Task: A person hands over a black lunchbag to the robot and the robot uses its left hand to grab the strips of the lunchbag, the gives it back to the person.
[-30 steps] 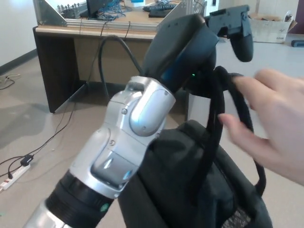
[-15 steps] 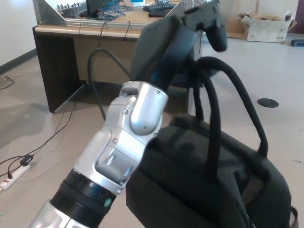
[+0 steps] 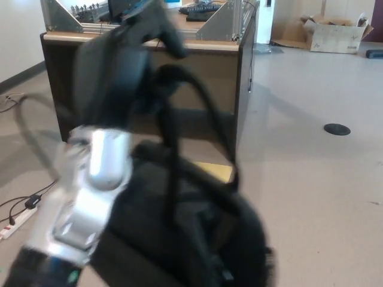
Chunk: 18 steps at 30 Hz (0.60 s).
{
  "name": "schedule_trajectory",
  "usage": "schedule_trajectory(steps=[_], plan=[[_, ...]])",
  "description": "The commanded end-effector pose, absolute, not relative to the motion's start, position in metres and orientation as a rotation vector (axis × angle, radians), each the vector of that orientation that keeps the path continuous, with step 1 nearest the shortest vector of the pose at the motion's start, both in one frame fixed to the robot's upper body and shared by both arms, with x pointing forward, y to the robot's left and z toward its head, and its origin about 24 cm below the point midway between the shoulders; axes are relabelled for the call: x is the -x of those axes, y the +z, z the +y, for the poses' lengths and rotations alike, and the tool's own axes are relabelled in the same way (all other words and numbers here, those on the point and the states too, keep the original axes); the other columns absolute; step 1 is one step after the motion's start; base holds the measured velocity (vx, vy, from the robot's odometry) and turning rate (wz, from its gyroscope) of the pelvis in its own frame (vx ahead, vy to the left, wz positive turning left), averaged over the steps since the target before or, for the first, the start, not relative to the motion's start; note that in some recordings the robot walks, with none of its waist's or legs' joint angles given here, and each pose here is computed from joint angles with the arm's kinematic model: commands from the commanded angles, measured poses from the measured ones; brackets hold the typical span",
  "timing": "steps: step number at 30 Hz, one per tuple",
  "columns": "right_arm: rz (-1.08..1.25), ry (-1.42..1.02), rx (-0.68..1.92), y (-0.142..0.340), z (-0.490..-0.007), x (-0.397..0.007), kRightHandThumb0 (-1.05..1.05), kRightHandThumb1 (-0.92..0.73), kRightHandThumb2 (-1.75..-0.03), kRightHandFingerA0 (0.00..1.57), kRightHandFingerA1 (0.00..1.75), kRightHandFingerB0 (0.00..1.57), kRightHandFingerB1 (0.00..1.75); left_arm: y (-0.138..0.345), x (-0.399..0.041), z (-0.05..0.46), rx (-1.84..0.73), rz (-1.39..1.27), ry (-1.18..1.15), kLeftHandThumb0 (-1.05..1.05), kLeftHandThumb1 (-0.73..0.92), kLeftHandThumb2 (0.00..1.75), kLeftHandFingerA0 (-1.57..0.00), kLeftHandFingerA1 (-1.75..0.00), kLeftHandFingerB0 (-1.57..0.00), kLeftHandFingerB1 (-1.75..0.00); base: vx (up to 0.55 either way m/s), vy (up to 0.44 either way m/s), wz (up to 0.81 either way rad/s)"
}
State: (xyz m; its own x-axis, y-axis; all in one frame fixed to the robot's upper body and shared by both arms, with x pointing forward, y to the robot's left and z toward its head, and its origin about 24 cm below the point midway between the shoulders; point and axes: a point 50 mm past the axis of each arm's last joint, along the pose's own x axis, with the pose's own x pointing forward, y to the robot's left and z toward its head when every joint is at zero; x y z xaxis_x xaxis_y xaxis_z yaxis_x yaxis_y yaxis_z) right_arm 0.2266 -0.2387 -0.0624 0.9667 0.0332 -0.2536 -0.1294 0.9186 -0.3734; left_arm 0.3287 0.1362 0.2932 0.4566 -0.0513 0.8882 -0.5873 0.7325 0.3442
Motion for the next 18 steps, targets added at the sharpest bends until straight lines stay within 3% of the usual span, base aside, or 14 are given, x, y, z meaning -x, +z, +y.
schedule_trajectory(steps=[1,7,8,9,12,13,16,17,18], plan=[[0.228,0.093,0.441,-0.058,-0.247,-0.226,-0.68,-0.63,-1.01,0.47,0.57,0.36,0.51,0.274,-0.291,0.192,-0.703,-1.304,0.62,-0.13,0.64,0.55,-0.81,-1.75,-0.6,-1.75,0.0,0.0,0.0],[0.224,0.093,0.448,-0.056,-0.246,-0.229,-0.69,-0.64,-1.02,0.49,0.58,0.34,0.5,0.237,-0.26,0.22,-0.738,-1.301,0.623,-0.16,0.64,0.57,-0.88,-1.75,-0.64,-1.74,0.0,0.0,0.0],[0.226,0.093,0.45,-0.056,-0.247,-0.23,-0.69,-0.75,-0.63,0.52,0.43,0.46,0.4,0.23,-0.255,0.223,-0.741,-1.292,0.622,-0.14,0.64,0.56,-0.87,-1.75,-0.64,-1.74,0.0,0.0,0.0],[0.23,0.093,0.445,-0.056,-0.247,-0.23,-0.68,-0.62,-1.01,0.48,0.58,0.35,0.51,0.216,-0.247,0.227,-0.752,-1.266,0.615,-0.14,0.61,0.56,-0.88,-1.75,-0.65,-1.71,0.0,0.0,0.0],[0.23,0.093,0.436,-0.057,-0.247,-0.229,-0.67,-0.62,-1.01,0.48,0.59,0.35,0.51,0.192,-0.235,0.234,-0.77,-1.194,0.615,-0.16,0.61,0.57,-0.9,-1.75,-0.67,-1.72,0.0,0.0,0.0],[0.234,0.096,0.435,-0.058,-0.246,-0.227,-0.67,-0.74,-0.63,0.52,0.44,0.47,0.41,0.18,-0.229,0.238,-0.777,-1.157,0.612,-0.12,0.59,0.57,-0.91,-1.75,-0.69,-1.71,0.0,0.0,0.0],[0.229,0.098,0.443,-0.058,-0.246,-0.227,-0.69,-0.74,-0.63,0.52,0.44,0.48,0.41,0.141,-0.217,0.253,-0.812,-1.04,0.622,-0.1,0.61,0.56,-0.9,-1.75,-0.68,-1.71,0.0,0.0,0.0],[0.23,0.102,0.447,-0.058,-0.246,-0.227,-0.7,-0.64,-1.02,0.48,0.58,0.36,0.51,0.128,-0.212,0.259,-0.829,-0.992,0.635,-0.12,0.61,0.57,-0.89,-1.75,-0.68,-1.73,0.0,0.0,0.0],[0.23,0.105,0.45,-0.058,-0.246,-0.226,-0.7,-0.64,-1.02,0.48,0.58,0.36,0.51,0.116,-0.207,0.265,-0.846,-0.941,0.649,-0.12,0.61,0.57,-0.89,-1.75,-0.68,-1.73,0.0,0.0,0.0]])
